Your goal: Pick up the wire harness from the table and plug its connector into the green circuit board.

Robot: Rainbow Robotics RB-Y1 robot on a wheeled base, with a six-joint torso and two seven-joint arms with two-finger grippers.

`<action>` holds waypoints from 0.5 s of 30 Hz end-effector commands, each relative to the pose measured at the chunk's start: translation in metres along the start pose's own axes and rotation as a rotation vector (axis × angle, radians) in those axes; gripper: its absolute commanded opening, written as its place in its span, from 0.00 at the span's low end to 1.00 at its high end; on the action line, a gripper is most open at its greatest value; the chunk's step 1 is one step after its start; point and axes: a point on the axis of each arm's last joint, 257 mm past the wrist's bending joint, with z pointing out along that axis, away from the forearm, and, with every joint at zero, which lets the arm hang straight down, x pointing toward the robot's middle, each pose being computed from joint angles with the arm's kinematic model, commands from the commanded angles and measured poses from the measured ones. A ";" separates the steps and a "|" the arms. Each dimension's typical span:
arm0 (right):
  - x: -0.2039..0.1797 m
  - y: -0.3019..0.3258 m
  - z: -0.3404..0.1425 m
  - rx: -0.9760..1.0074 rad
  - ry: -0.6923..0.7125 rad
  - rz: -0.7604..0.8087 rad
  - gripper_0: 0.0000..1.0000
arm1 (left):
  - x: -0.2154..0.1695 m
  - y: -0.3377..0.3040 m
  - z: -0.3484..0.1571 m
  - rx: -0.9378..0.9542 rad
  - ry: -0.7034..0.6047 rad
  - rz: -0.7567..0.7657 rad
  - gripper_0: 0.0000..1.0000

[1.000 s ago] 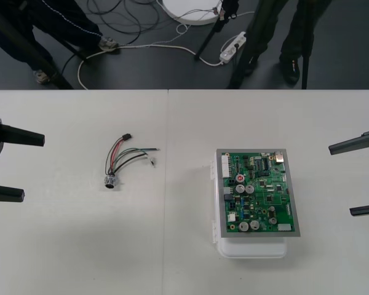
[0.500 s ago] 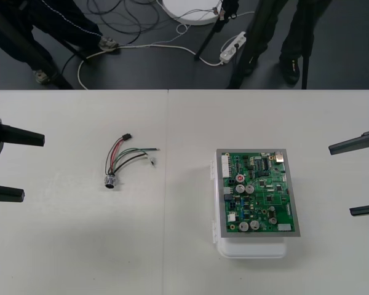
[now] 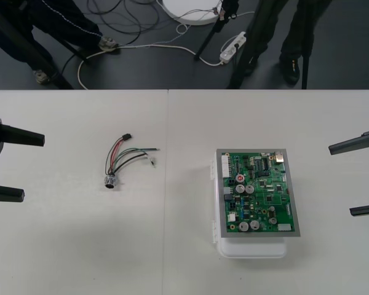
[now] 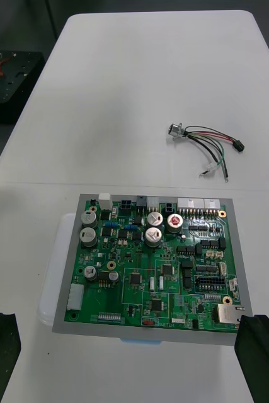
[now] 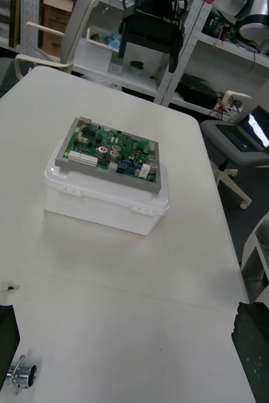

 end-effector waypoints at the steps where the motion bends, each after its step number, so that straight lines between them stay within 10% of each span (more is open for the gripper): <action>1: -0.014 -0.012 -0.006 0.039 -0.008 -0.045 1.00 | -0.012 -0.005 -0.007 0.034 0.052 0.090 1.00; 15: -0.014 -0.012 -0.006 0.039 -0.008 -0.045 1.00 | -0.012 -0.005 -0.007 0.034 0.052 0.090 1.00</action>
